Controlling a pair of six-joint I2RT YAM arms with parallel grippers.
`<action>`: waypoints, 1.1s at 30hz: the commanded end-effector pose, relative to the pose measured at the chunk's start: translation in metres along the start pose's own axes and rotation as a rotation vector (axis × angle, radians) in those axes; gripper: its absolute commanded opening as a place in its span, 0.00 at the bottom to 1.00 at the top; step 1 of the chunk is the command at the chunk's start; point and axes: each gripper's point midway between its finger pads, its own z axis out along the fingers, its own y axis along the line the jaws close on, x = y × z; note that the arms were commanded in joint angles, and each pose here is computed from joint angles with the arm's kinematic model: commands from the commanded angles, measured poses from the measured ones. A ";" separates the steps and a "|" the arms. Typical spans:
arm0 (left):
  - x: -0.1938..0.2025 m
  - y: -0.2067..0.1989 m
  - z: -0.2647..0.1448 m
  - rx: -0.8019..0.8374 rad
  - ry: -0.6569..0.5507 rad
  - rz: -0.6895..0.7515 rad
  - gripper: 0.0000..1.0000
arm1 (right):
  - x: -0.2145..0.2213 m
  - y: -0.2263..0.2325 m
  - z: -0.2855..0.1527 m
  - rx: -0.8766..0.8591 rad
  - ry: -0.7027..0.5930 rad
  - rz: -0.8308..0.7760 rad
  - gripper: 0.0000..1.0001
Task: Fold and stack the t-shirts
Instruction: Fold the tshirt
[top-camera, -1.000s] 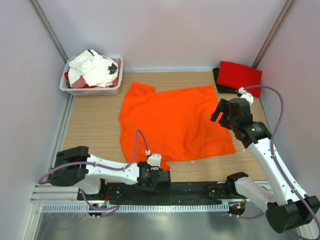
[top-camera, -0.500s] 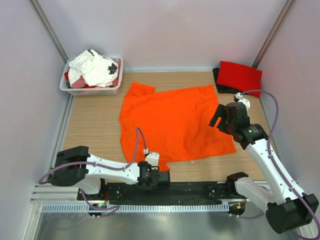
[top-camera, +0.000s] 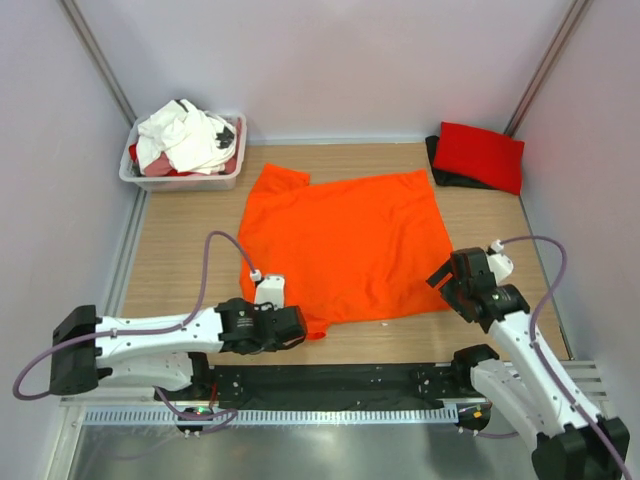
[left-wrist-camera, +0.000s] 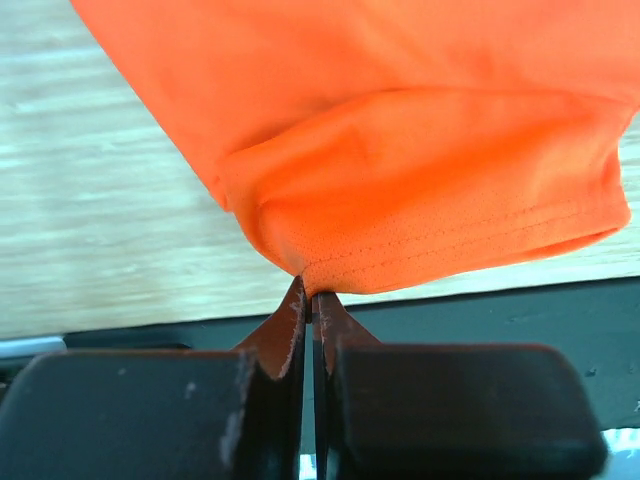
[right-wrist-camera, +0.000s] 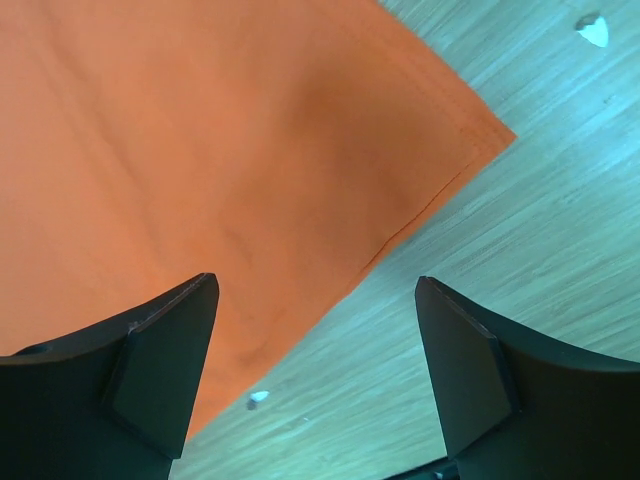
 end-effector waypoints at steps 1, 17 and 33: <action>-0.019 0.013 0.001 -0.005 -0.060 0.020 0.00 | -0.013 -0.009 -0.001 0.008 -0.086 0.246 0.86; -0.031 0.004 0.015 0.070 -0.027 0.013 0.00 | -0.002 -0.061 0.028 0.220 -0.139 0.363 0.56; -0.029 0.021 0.012 0.061 -0.031 -0.010 0.00 | 0.000 -0.059 0.062 0.223 -0.092 0.360 0.51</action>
